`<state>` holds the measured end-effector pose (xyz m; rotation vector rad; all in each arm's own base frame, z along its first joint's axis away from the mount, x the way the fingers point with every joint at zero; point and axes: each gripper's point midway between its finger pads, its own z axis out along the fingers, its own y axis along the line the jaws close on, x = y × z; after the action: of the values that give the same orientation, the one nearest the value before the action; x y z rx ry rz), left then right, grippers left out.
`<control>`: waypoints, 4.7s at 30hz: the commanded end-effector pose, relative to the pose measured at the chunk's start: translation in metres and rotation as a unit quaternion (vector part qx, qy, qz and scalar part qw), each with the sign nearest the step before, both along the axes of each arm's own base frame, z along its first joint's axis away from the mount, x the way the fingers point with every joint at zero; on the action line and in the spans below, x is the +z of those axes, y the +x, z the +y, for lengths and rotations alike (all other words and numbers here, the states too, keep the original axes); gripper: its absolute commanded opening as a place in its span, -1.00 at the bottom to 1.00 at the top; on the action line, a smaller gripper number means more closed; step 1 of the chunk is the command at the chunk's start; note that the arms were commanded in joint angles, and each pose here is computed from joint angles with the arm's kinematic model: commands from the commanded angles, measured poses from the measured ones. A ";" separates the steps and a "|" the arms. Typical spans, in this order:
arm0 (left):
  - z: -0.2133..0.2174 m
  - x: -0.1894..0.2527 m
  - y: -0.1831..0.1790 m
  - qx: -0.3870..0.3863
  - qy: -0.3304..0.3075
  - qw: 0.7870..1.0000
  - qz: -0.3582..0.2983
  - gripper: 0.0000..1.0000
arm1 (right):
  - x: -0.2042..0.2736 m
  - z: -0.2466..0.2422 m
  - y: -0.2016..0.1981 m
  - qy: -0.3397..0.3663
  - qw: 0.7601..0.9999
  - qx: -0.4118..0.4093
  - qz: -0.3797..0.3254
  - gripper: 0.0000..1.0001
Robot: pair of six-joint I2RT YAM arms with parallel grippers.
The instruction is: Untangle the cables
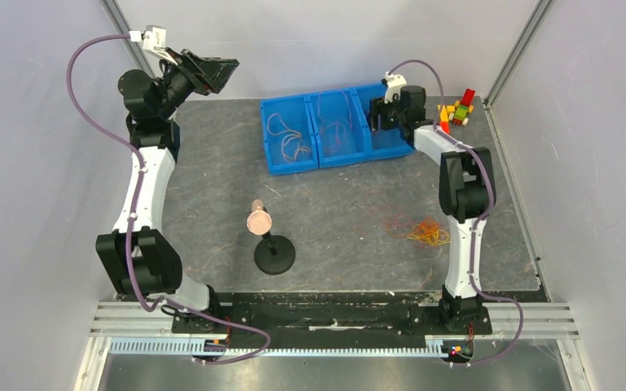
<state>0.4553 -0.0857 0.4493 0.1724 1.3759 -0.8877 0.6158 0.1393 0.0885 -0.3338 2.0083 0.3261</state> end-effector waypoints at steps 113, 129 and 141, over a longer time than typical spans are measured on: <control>-0.015 -0.065 -0.066 -0.022 0.165 0.980 0.106 0.70 | 0.084 -0.111 -0.304 -0.262 0.908 0.263 0.193 0.66; -0.021 -0.060 -0.082 -0.036 0.175 0.980 0.088 0.70 | 0.007 -0.103 -0.355 -0.214 0.907 0.260 0.253 0.26; -0.020 -0.063 -0.079 -0.033 0.172 0.980 0.094 0.70 | 0.014 0.001 -0.318 -0.128 0.926 0.287 0.209 0.42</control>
<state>0.3816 -0.1030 0.3781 0.3840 1.7377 -0.7284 0.2644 0.1042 0.0828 -1.2178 2.4515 0.4987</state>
